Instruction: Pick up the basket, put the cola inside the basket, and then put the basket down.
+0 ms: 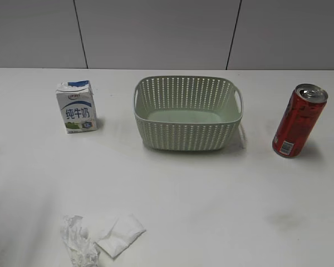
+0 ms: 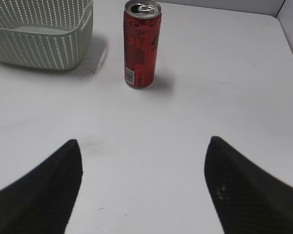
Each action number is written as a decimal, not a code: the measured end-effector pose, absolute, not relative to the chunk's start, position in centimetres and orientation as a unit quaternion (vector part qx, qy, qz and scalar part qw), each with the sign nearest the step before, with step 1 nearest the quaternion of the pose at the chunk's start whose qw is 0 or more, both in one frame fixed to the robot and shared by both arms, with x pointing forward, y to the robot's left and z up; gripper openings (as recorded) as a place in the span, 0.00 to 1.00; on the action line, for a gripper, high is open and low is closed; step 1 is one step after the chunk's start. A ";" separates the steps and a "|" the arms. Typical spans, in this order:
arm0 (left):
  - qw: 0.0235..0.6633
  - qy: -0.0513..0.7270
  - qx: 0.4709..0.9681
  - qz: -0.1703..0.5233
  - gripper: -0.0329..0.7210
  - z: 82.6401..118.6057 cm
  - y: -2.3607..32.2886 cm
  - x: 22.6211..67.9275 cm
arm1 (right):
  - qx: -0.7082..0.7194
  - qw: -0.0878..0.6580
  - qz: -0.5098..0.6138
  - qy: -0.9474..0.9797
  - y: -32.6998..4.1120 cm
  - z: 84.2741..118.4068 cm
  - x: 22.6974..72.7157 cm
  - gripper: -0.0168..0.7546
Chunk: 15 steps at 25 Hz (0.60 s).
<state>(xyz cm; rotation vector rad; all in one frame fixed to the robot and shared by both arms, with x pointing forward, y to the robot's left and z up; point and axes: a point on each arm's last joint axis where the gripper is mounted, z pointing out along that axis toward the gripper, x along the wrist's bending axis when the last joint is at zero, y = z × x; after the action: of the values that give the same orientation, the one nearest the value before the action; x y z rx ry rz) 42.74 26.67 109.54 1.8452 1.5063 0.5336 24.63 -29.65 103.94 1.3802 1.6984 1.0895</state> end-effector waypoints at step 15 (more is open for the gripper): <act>0.239 0.494 0.830 0.099 0.89 108.8 11.4 57.7 | 0.531 0.341 0.419 0.653 -29.6 103.9 24.6 0.79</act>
<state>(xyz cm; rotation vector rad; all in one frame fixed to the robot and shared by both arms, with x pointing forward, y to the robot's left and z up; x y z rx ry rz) 57.74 11.41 108.81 2.2711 1.3537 0.2723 24.63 -29.65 103.94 1.3802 1.6984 1.0895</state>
